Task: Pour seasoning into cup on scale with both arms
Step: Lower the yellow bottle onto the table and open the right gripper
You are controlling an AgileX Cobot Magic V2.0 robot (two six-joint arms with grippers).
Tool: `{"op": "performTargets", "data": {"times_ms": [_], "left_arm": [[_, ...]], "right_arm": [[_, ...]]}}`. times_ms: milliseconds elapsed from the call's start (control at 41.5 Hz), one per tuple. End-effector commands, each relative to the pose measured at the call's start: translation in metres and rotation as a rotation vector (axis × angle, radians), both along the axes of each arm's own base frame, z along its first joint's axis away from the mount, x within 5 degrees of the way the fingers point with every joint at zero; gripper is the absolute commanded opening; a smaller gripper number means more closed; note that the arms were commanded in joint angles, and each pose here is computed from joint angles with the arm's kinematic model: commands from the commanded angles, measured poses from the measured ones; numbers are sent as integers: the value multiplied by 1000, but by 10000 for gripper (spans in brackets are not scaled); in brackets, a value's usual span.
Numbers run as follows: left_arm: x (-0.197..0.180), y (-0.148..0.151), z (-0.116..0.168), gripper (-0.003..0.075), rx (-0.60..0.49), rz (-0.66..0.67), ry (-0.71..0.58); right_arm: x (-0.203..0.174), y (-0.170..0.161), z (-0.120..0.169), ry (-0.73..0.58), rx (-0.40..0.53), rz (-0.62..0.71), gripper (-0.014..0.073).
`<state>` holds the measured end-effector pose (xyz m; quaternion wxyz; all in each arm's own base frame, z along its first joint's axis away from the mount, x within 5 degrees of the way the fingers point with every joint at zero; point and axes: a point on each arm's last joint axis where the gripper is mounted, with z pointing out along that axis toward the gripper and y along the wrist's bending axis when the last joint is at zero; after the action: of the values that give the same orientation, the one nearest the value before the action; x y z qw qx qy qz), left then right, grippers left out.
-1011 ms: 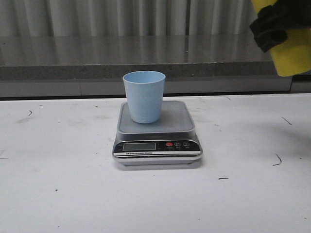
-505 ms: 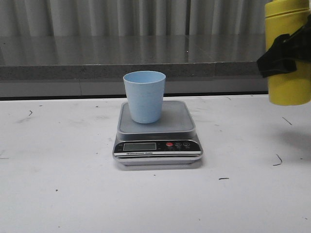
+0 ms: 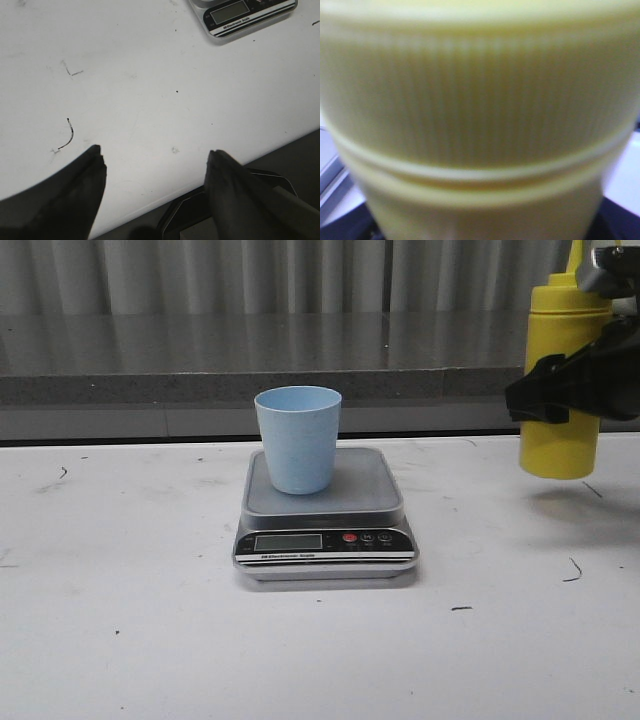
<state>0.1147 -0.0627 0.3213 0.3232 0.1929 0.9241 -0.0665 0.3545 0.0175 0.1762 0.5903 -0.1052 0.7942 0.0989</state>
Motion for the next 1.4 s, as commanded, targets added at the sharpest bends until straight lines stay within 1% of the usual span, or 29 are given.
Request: {"op": "performTargets", "data": {"times_ms": [0, 120, 289, 385, 505, 554, 722, 794, 866, 1059, 1155, 1300, 1372], "left_arm": [[3, -1, 12, 427, -45, 1, -70], [3, -1, 12, 427, -45, 1, -70], [3, -1, 12, 427, -45, 1, -70], [3, -1, 12, 427, -45, 1, -70], [3, -1, 12, 427, -45, 1, -70], [3, -1, 12, 427, -45, 1, -70], [3, -1, 12, 427, -45, 1, -70], [3, -1, 12, 427, -45, 1, -70], [3, -1, 12, 427, -45, 1, -70], [3, -1, 12, 427, -45, 1, -70], [3, -1, 12, 427, -45, 1, -70], [3, -1, 12, 427, -45, 1, -70], [3, -1, 12, 427, -45, 1, -70]], "right_arm": [[8, -3, 23, -168, 60, -25, 342], [12, -6, 12, -182, 55, -55, 342], [16, -6, 4, -224, 46, -54, 342], [17, -6, -7, -209, 36, -50, 342], [18, -6, -13, -193, 36, -50, 347], [18, -6, -13, -194, 36, -50, 365], [18, -6, -14, -180, 32, -53, 522], [18, -7, -14, -165, 26, -56, 558], [16, -8, -13, -120, 7, -68, 563], [7, -13, 3, 14, -44, -118, 562], [-4, -15, 15, 80, -21, -161, 562], [-25, -16, 37, 72, 3, -187, 562], [-38, -16, 45, 116, 23, -218, 562]]}}
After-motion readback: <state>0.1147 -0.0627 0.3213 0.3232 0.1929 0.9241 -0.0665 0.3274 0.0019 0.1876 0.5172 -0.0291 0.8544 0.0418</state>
